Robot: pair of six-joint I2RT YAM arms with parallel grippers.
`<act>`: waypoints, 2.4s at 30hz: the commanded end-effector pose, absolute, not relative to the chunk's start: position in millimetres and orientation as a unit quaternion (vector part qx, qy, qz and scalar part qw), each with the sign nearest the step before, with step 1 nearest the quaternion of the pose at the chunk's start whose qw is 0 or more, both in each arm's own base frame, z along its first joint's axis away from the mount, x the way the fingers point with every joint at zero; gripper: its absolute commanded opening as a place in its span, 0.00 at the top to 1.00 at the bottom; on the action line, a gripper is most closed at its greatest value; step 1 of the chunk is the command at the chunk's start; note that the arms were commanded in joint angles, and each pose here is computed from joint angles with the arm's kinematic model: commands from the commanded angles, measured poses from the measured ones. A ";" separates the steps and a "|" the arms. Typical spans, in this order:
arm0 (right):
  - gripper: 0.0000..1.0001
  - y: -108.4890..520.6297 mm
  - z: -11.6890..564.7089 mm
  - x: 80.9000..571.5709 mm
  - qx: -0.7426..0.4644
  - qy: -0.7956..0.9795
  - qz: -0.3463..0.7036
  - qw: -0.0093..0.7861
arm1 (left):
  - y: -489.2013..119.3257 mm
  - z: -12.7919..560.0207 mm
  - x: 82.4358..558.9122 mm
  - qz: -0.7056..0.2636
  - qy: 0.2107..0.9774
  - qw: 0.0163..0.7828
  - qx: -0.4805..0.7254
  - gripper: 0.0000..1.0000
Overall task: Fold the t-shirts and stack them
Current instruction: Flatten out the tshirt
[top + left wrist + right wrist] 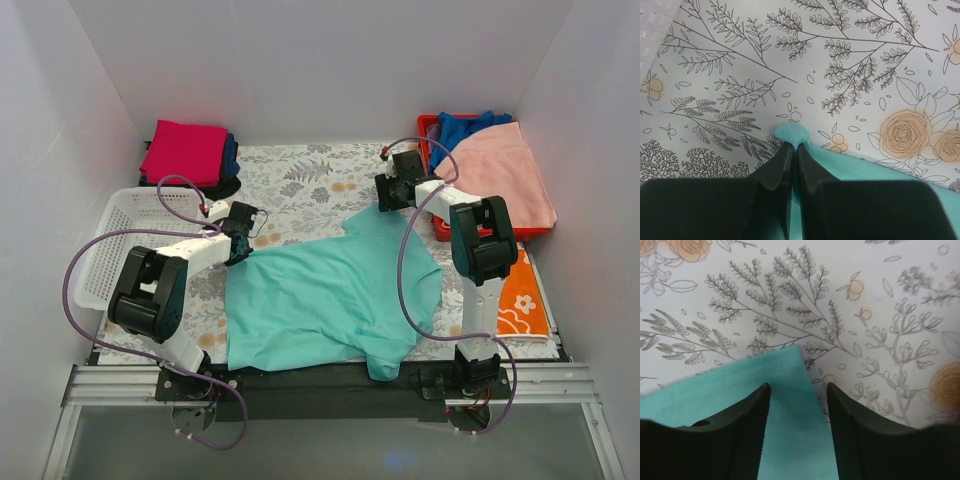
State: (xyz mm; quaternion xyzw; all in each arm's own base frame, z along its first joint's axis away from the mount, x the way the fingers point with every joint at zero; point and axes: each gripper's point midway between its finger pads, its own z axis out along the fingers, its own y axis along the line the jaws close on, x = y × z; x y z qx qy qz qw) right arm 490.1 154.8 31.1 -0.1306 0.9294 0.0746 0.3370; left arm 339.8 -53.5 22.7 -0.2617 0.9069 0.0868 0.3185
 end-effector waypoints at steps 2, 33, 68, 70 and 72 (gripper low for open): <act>0.45 165.9 10.6 490.3 -0.144 0.934 0.092 0.312 | -52.9 14.3 324.4 0.086 0.918 0.293 -0.254 1.00; 0.99 110.6 250.7 399.3 -0.070 0.851 0.054 0.517 | -45.1 199.2 353.2 0.019 0.837 0.476 -0.271 1.00; 0.99 102.3 536.7 256.4 -0.109 0.641 0.175 0.739 | -26.5 465.0 276.1 -0.165 0.619 0.723 -0.257 1.00; 0.99 108.4 524.1 290.9 -0.110 0.660 0.158 0.726 | -27.8 444.7 301.7 -0.142 0.631 0.712 -0.273 1.00; 0.99 105.6 529.2 307.7 -0.101 0.662 0.140 0.730 | -29.4 443.3 318.0 -0.137 0.625 0.715 -0.282 1.00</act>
